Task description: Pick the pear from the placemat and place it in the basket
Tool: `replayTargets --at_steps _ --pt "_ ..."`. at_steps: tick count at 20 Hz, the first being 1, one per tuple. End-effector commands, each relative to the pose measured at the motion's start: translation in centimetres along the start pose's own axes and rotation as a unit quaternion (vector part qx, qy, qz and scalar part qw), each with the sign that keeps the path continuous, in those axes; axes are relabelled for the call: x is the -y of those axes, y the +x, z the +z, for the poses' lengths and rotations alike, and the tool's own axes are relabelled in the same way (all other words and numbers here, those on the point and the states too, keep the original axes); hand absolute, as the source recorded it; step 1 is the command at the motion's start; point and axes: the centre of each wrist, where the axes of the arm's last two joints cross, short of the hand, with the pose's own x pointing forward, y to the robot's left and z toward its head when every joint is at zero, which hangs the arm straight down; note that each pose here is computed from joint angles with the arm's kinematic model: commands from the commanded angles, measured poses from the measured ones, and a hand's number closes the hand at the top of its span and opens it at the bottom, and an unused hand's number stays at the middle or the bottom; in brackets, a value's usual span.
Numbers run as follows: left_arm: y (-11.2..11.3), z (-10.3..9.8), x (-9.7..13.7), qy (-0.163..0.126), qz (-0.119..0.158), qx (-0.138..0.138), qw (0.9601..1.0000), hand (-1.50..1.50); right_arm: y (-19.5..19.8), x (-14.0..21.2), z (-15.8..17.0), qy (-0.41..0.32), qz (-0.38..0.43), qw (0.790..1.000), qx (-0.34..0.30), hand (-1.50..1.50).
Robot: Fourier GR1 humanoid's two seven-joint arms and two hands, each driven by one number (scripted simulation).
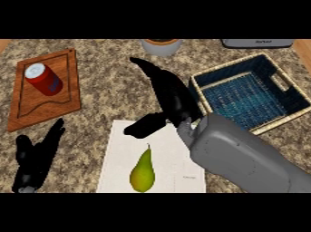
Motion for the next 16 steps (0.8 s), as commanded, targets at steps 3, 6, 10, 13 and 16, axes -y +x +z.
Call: replayTargets --at_steps 3,6,10,13,16 --pt "-3.6 1.0 0.0 0.000 0.013 -0.085 0.9963 0.00 6.7 6.9 0.6 0.041 0.137 0.989 -0.047 -1.50" --pt "-3.4 1.0 -0.2 0.009 0.005 -0.077 0.9970 0.00 8.0 9.0 1.6 0.110 0.167 0.977 -0.077 -1.50" --pt "-2.9 0.8 0.6 0.003 0.022 -0.074 0.9970 0.00 9.7 12.2 2.1 0.186 0.183 0.959 -0.112 -1.50" --pt "-2.5 0.6 -0.7 0.006 0.010 -0.076 0.9970 0.00 10.0 13.0 2.7 0.225 0.202 0.944 -0.129 -1.50" --pt "-3.1 1.9 0.0 -0.002 0.018 -0.069 0.9974 0.00 9.9 14.7 3.0 0.229 0.210 0.939 -0.148 -1.50"
